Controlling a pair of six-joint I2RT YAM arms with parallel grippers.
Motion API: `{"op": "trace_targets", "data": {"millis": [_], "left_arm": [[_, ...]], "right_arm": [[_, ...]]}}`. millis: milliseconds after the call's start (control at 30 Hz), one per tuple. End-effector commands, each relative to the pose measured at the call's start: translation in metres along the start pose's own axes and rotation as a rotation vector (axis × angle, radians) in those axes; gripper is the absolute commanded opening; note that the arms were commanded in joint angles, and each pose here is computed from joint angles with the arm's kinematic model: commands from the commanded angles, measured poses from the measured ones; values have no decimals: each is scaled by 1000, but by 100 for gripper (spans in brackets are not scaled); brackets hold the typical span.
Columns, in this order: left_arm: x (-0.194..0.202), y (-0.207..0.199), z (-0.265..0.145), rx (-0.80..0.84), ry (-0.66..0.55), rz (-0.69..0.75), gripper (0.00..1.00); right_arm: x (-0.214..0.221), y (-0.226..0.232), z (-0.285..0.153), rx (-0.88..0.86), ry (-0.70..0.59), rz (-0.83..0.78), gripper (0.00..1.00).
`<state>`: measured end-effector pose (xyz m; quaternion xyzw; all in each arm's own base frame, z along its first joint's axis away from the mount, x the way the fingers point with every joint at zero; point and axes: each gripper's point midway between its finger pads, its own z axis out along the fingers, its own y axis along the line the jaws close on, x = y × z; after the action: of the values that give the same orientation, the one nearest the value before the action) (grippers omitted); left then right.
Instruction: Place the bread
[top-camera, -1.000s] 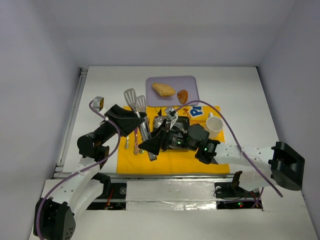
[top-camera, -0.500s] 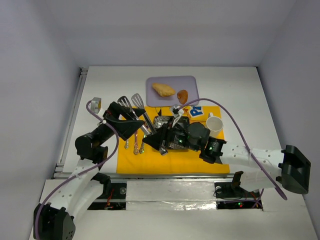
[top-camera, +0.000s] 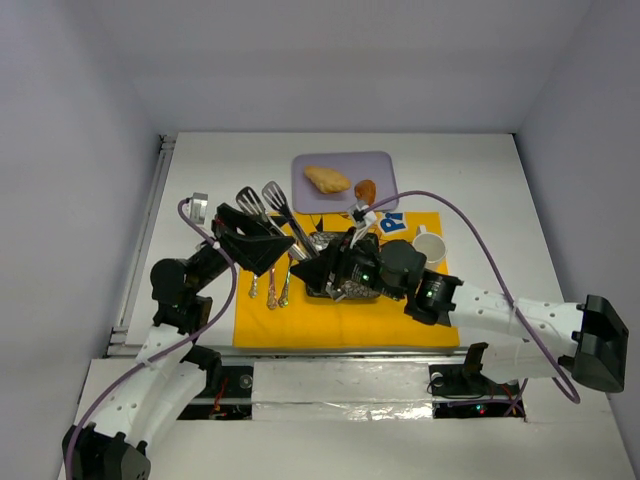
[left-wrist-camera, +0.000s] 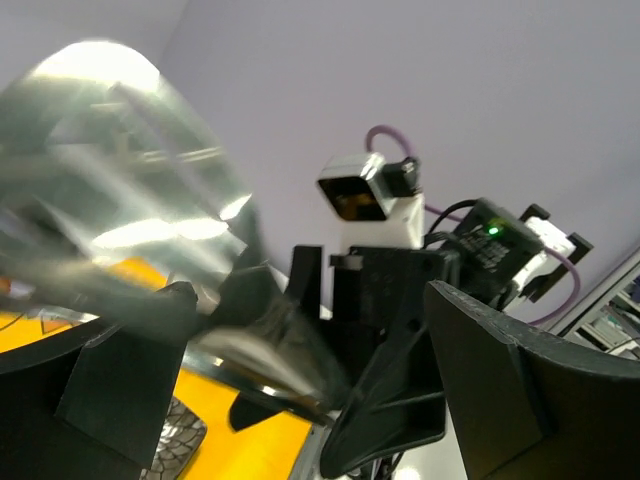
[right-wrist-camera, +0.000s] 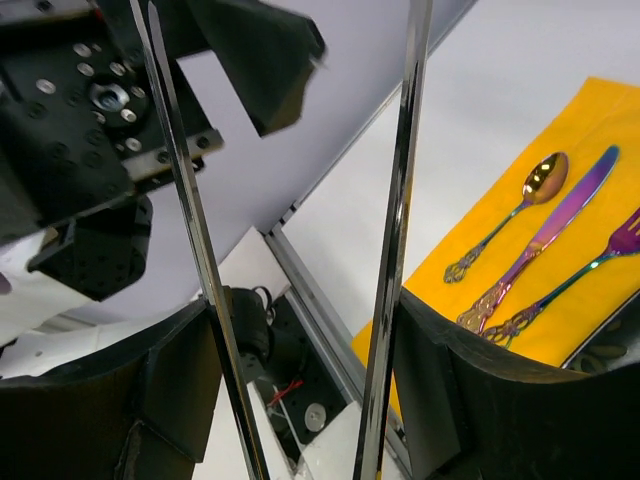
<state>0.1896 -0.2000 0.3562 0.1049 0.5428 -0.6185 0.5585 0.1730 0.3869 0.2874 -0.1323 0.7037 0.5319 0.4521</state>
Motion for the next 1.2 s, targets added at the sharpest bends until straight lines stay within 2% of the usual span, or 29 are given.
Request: {"op": "trace_targets", "data": {"millis": [0,200,333,467,733,967,1167], "left_arm": [[-10,-8,3,16,-17,66,99],[-2,1,2,0,-2,64,99],[1,10,1,-49,24,73,99],[3,21,-4,-125,56,145,99],[4,43,-28,-328,113,263,99],[8,74,-45,-475,143,335,99],[5,78,-48,-506,152,365,99]], "right_arm": [[-54,30,-6,-52,-143,-4,68],[-70,31,0,-33,-169,14,66],[-76,13,4,39,-176,28,65],[-88,-38,-1,178,-190,71,63],[-62,-143,-27,462,-71,100,62],[-43,-216,-49,701,45,86,61],[-35,-259,-65,867,105,89,59]]}}
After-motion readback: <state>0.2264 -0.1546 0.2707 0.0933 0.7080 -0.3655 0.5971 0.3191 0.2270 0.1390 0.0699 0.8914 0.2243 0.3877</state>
